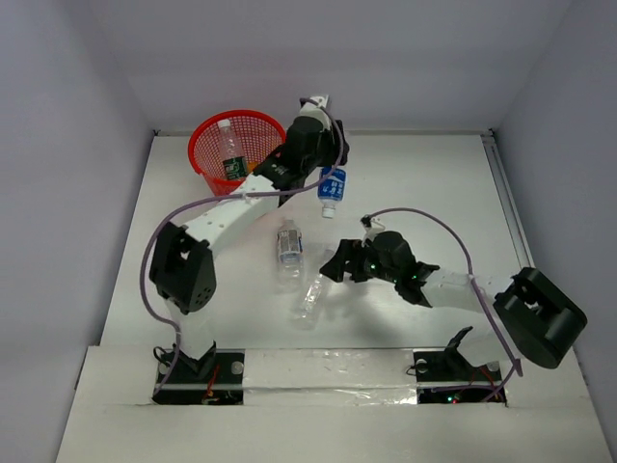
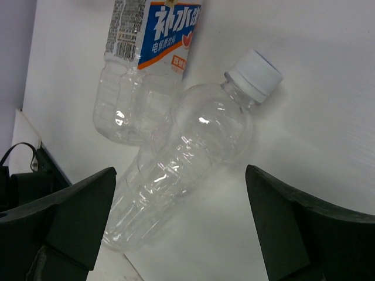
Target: Put the plastic bottles in the bin
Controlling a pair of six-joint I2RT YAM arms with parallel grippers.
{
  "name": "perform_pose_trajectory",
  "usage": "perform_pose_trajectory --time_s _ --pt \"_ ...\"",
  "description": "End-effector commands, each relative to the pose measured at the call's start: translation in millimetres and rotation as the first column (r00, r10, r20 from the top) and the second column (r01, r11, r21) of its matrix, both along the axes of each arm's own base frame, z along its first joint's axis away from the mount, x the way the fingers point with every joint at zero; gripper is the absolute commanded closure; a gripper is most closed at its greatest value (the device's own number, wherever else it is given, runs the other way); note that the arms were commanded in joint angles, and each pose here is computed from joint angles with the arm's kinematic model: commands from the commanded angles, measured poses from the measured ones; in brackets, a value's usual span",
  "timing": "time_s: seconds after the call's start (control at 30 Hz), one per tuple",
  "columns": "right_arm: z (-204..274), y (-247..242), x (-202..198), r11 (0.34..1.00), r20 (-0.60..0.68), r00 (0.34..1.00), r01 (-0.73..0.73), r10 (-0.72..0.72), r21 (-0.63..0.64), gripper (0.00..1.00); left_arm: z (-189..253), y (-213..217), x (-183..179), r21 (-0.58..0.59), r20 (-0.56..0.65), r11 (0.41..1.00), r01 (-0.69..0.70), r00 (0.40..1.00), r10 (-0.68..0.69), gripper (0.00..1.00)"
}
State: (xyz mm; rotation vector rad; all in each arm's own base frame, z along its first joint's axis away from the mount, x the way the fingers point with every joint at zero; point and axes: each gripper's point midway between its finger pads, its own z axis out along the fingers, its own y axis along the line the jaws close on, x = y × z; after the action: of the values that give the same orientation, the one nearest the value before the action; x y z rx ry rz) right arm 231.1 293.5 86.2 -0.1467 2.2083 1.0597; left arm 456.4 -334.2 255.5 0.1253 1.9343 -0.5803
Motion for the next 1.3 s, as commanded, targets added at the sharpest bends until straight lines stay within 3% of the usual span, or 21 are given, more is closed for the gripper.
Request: perform_pose_trajectory --time_s 0.0,0.3,0.5,0.77,0.93,1.27 --pt "20.1 18.1 17.2 0.997 0.048 0.999 0.017 -0.02 0.072 0.03 99.2 20.7 -12.9 -0.13 0.175 0.991 -0.021 0.984 0.044 0.63" --pt "-0.5 33.6 24.0 0.996 -0.009 1.0 0.023 -0.023 0.082 0.0 182.1 126.0 -16.4 -0.242 0.292 0.95 -0.197 0.919 0.265 0.63" --pt "-16.6 38.6 26.0 0.995 -0.055 0.998 0.039 -0.033 0.095 0.01 187.5 185.9 -10.6 -0.226 0.303 0.916 -0.332 0.87 0.39 0.63" --pt "-19.3 32.0 29.5 0.992 -0.062 0.994 0.09 -0.084 0.087 0.26 167.0 277.4 0.4 -0.248 0.292 0.82 -0.516 0.767 0.571 0.62" --pt "-4.7 20.7 32.6 0.988 -0.014 0.992 0.129 -0.129 0.081 0.33 158.6 305.3 6.4 -0.216 0.321 0.772 -0.598 0.703 0.635 0.63" --pt "36.4 -4.5 36.1 0.976 0.094 0.973 0.202 -0.209 0.078 0.34 176.7 336.5 10.5 -0.175 0.469 0.696 -0.696 0.563 0.681 0.63"
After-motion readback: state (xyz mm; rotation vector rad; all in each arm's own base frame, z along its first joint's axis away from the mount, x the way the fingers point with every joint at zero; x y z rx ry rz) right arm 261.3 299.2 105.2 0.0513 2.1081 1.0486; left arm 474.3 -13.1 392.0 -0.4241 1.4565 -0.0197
